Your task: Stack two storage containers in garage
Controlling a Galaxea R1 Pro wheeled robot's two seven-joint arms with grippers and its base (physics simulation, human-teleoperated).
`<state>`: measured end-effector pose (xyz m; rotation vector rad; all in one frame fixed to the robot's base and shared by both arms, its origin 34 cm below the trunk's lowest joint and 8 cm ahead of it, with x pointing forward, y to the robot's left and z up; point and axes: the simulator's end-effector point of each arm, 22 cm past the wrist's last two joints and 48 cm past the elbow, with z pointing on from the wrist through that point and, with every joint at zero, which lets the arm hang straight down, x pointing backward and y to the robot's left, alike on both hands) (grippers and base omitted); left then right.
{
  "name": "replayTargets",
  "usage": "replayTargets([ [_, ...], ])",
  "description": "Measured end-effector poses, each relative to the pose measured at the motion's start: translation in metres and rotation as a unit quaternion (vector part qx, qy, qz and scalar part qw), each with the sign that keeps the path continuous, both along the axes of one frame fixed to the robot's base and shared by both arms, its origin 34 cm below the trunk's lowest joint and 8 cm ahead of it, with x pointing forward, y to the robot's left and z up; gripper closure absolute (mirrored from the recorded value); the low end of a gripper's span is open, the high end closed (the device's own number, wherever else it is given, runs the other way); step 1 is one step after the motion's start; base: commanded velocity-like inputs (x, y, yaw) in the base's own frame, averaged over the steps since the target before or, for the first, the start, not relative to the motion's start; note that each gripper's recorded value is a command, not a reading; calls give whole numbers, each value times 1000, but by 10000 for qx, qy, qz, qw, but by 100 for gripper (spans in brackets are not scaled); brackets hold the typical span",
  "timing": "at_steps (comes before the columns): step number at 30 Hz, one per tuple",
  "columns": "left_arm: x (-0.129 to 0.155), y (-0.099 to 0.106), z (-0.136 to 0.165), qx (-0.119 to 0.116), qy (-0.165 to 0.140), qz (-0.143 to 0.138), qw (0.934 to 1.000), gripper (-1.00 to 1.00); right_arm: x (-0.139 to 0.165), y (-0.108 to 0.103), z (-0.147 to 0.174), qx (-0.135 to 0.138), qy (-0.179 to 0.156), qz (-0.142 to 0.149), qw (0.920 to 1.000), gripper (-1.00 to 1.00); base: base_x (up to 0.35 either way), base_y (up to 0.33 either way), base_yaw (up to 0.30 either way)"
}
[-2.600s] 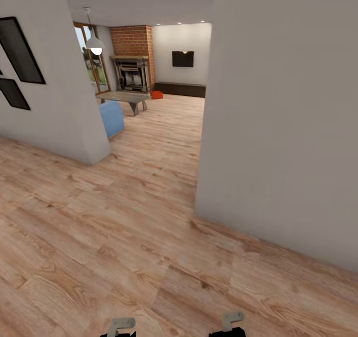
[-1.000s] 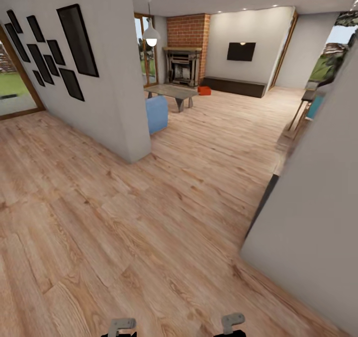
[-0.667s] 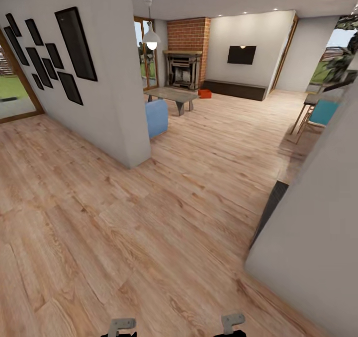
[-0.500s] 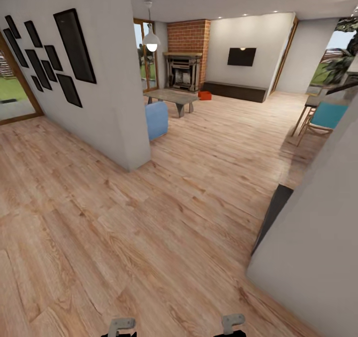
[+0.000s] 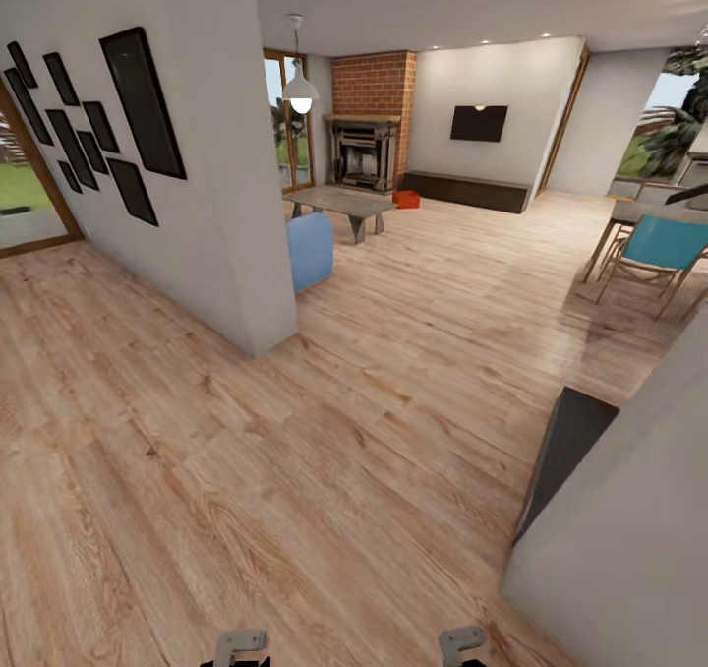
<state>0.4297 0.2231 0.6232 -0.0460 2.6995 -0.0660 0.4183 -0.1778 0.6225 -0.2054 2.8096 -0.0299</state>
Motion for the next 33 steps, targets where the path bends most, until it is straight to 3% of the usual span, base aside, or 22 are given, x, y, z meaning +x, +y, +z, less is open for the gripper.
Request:
replayTargets([
  [33, 19, 0, 17, 2, -267, -8, 9996, -100, 18, 0, 16, 1, -260, -4, 9997, -100, 343, -28, 0],
])
